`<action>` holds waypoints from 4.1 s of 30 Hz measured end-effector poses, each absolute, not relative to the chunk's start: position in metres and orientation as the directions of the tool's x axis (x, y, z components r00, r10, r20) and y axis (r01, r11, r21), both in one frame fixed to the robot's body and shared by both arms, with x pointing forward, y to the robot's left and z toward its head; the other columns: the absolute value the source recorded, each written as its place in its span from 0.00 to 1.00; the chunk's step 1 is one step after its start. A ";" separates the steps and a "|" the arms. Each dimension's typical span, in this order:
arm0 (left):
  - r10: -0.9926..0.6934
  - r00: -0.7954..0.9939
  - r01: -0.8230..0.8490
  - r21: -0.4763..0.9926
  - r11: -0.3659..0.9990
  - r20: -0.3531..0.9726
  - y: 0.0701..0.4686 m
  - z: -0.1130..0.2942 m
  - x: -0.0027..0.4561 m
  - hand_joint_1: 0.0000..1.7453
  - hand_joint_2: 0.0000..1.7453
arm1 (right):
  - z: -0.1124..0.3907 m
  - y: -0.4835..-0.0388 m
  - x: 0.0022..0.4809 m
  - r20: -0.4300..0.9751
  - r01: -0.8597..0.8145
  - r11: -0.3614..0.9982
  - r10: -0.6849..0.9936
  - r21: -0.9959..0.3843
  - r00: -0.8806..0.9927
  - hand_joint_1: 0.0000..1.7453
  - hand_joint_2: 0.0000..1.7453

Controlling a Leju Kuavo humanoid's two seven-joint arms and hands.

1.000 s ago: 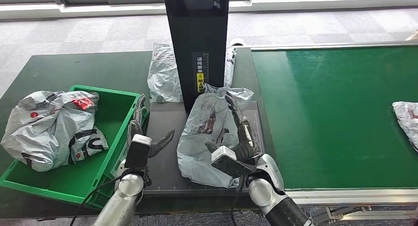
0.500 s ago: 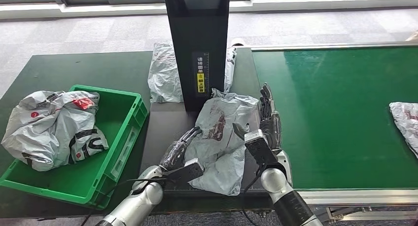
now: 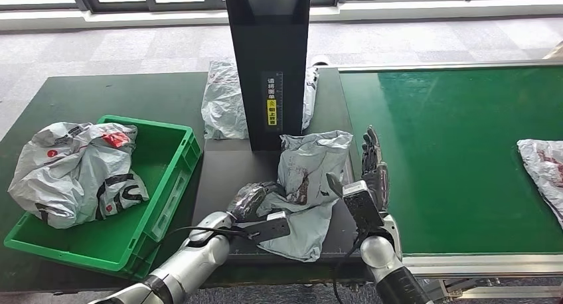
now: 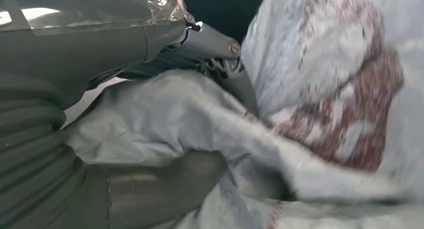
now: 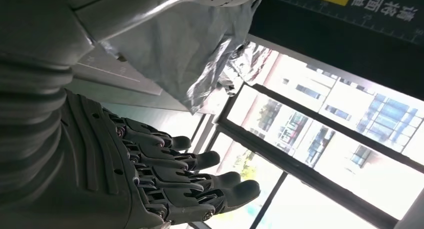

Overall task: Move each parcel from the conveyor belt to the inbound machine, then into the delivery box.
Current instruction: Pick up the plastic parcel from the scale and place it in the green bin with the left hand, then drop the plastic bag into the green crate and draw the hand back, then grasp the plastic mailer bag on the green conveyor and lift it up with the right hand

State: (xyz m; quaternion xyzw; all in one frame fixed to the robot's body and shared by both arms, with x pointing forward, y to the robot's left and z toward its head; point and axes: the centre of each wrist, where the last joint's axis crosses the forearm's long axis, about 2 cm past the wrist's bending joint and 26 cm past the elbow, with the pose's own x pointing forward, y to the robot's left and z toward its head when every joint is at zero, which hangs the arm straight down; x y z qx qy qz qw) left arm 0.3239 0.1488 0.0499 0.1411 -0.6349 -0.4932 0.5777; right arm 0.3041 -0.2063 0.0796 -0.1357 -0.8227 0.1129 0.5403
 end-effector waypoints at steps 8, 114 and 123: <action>-0.728 -0.269 0.192 0.775 0.602 0.631 0.161 0.066 0.334 1.00 1.00 | 0.061 -0.225 0.281 0.871 0.124 0.930 0.367 -0.346 -0.327 0.00 1.00; -0.022 -0.289 0.077 0.046 0.996 0.957 0.233 0.114 0.285 0.00 1.00 | 0.066 -0.322 0.345 0.602 0.240 0.632 0.775 -0.737 -0.193 0.00 1.00; -0.018 -0.221 0.077 0.036 0.996 0.975 0.211 0.103 0.294 0.00 1.00 | 0.058 -0.331 0.344 0.389 0.207 0.384 0.921 -0.900 -0.017 0.00 1.00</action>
